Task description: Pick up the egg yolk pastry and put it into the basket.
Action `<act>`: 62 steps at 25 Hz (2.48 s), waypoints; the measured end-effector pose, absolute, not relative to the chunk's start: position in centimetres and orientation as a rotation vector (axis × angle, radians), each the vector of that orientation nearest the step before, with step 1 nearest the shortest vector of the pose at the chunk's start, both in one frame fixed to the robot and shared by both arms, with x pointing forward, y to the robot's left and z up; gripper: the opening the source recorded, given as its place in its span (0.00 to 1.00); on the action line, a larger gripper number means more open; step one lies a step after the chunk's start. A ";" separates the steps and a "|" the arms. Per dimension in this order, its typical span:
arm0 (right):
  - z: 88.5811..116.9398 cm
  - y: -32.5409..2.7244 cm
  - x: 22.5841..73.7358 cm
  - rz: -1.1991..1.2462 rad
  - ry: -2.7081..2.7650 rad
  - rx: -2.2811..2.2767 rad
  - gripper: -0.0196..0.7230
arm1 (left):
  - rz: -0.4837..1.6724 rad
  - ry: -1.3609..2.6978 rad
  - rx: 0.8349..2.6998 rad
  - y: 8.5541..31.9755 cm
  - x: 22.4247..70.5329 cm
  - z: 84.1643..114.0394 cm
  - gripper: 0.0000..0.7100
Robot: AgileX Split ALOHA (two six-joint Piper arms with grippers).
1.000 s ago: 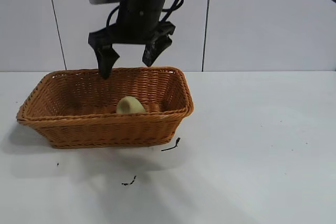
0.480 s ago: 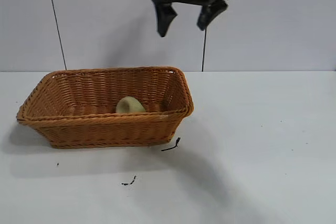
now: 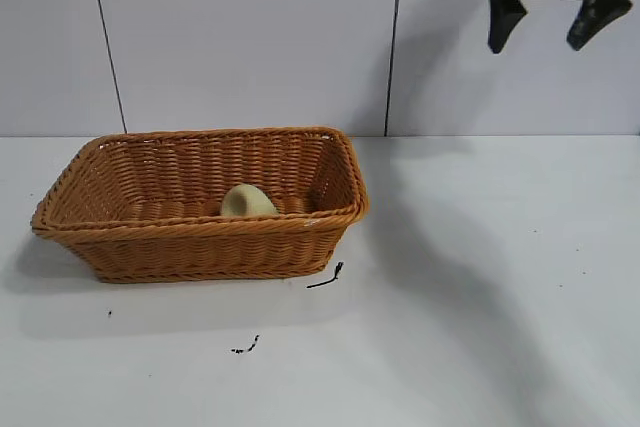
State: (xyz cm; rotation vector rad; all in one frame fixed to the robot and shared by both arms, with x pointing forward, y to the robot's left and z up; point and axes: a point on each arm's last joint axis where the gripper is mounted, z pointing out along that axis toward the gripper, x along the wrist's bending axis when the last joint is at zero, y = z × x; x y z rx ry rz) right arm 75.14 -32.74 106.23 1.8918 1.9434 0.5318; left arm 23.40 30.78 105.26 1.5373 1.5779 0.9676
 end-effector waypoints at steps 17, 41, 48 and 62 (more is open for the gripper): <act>113.3 -33.8 65.3 0.569 1.940 1.958 0.96 | 0.968 1.578 1.537 30.8 23.4 105.3 0.98; 106.2 -30.5 37.6 0.401 2.078 2.095 0.96 | 0.968 1.578 1.537 30.8 23.4 105.3 0.98; 105.1 -29.8 31.2 0.599 1.916 1.917 0.96 | 0.968 1.578 1.537 30.8 23.4 105.3 0.98; 105.4 -29.2 26.3 0.873 1.714 1.580 0.96 | 0.968 1.578 1.537 30.8 23.4 105.3 0.98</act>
